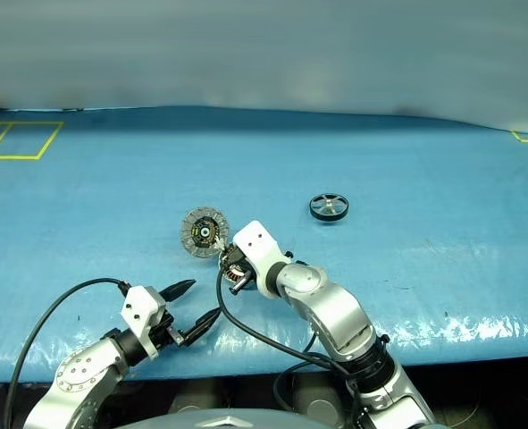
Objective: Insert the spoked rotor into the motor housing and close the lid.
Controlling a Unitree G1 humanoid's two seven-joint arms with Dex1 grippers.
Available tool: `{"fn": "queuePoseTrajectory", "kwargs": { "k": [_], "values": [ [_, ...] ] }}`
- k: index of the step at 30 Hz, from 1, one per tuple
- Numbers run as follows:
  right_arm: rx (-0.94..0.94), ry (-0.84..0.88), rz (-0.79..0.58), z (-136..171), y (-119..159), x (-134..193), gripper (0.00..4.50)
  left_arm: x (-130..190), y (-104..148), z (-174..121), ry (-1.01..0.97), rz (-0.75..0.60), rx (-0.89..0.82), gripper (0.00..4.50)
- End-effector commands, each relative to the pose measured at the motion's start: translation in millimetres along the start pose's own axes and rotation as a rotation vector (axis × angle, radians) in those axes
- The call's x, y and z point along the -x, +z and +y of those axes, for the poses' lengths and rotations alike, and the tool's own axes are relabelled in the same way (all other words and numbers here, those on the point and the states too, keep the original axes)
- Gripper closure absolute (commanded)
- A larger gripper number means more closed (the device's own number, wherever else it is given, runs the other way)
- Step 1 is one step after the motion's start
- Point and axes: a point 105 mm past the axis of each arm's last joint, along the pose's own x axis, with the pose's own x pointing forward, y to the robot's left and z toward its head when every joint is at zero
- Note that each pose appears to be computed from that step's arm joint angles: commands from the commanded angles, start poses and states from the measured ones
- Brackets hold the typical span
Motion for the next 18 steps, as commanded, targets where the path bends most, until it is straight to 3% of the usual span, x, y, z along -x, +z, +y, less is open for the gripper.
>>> {"fn": "queuePoseTrajectory", "kwargs": {
  "k": [1,18],
  "values": [
    [0.001,-0.036,0.015,-7.0,-1.7,2.3,4.46,-1.8,5.3,-2.1,-0.004,-0.024,-0.012,0.00],
    [-0.074,-0.029,0.032,-12.3,-9.5,9.2,4.46,-4.3,5.6,-1.5,-0.009,-0.023,-0.021,0.00]
  ]
}}
